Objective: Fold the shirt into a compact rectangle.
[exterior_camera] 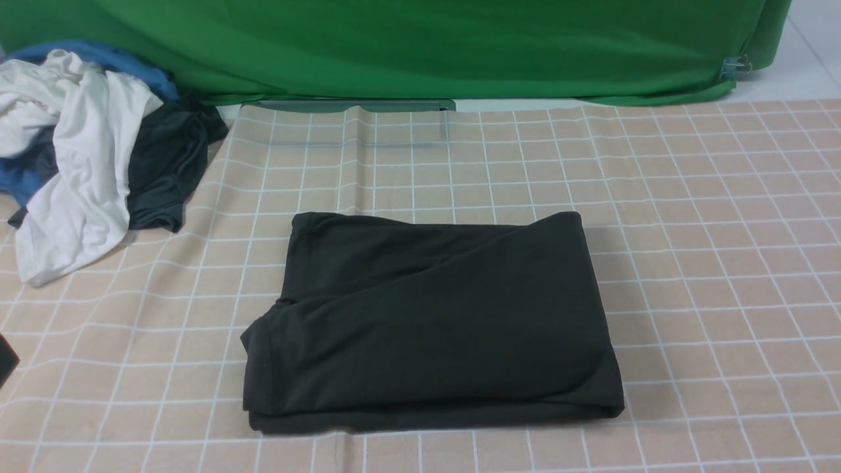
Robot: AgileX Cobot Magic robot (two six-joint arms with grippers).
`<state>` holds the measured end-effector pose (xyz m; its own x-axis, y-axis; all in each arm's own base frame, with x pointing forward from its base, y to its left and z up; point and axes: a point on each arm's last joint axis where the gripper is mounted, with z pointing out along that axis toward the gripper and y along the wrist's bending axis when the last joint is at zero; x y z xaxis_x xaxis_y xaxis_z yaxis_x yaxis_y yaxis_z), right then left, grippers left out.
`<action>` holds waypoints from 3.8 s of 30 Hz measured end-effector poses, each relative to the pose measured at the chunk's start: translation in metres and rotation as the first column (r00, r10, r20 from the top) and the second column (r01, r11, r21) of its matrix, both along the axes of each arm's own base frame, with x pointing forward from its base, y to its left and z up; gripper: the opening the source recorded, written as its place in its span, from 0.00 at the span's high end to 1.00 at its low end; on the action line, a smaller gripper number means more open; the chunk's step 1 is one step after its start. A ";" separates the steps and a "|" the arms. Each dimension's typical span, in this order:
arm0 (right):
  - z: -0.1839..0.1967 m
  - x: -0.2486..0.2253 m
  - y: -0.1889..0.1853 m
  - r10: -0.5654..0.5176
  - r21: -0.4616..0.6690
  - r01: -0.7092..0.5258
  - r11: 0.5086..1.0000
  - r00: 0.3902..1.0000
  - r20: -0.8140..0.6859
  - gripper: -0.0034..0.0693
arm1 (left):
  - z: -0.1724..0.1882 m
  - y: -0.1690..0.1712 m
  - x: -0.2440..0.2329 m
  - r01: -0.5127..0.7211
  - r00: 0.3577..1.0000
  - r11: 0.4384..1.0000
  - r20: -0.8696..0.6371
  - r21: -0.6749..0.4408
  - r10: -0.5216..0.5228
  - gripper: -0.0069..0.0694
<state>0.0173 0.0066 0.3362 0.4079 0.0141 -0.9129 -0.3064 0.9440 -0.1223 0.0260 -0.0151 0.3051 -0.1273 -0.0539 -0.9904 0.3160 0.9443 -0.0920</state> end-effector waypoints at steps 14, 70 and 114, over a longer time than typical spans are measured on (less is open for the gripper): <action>0.000 0.000 0.000 0.000 0.000 0.000 1.000 1.000 0.000 0.63 | -0.101 0.014 0.030 -0.310 0.948 0.946 0.098 0.091 0.302 0.89; -0.149 0.038 -0.006 -0.341 -0.175 0.293 0.940 0.787 -0.515 0.63 | -0.116 0.015 0.030 -0.307 0.950 0.937 -0.006 0.164 0.313 0.88; -0.149 0.038 -0.006 -0.340 -0.172 0.293 0.940 0.786 -0.516 0.63 | -0.116 0.015 0.030 -0.308 0.950 0.937 -0.005 0.167 0.313 0.88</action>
